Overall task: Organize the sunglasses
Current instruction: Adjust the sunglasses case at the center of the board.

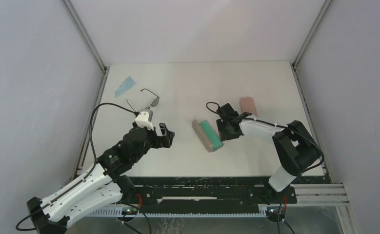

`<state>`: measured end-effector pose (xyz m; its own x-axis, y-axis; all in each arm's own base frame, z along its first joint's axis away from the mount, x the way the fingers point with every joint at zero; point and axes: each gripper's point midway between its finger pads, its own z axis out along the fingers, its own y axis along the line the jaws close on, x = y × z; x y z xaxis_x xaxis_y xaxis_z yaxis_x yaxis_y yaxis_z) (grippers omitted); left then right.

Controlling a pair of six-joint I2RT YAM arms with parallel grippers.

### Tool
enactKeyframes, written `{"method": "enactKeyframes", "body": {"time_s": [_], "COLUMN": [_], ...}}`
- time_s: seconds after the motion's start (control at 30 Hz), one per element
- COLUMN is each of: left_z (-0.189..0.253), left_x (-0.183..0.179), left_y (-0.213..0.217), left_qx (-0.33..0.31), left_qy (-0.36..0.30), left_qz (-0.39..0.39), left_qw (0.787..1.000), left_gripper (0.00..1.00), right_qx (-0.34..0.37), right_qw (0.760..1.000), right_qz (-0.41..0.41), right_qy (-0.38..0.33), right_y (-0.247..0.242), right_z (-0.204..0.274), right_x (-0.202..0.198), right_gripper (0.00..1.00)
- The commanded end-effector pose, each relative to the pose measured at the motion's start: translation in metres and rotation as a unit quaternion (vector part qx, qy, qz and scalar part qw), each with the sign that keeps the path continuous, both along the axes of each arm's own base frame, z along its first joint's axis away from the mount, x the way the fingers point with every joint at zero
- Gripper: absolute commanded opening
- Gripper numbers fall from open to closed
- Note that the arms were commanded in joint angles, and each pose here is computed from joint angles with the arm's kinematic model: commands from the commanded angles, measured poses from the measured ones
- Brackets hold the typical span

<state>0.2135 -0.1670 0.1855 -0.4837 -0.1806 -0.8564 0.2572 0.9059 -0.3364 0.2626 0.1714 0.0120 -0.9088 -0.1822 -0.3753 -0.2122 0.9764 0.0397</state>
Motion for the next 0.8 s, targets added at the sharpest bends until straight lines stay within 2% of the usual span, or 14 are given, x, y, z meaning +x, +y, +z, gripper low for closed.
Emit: {"method": "enactKeyframes", "body": {"time_s": [0.0,0.5,0.77], "left_z": [0.004,0.008,0.016], "left_x": [0.005,0.007,0.006], "left_y": [0.000,0.004,0.014], "left_qx": [0.001,-0.010,-0.019], "left_qy": [-0.023,-0.046,-0.063], "left_qz": [0.001,0.010,0.028], "left_qw": [1.000,0.999,0.997], "left_gripper": [0.99,0.99,0.99], "right_qx": [0.033,0.106,0.172], "right_qw": [0.999,0.993,0.983], "right_qz": [0.017,0.050,0.059], "right_qy": [0.020,0.031,0.026], "right_y": [0.021,0.075,0.111], "right_z": [0.003,0.016,0.032], "right_x": [-0.010,-0.036,-0.043], "right_gripper": [0.41,0.42,0.43]}}
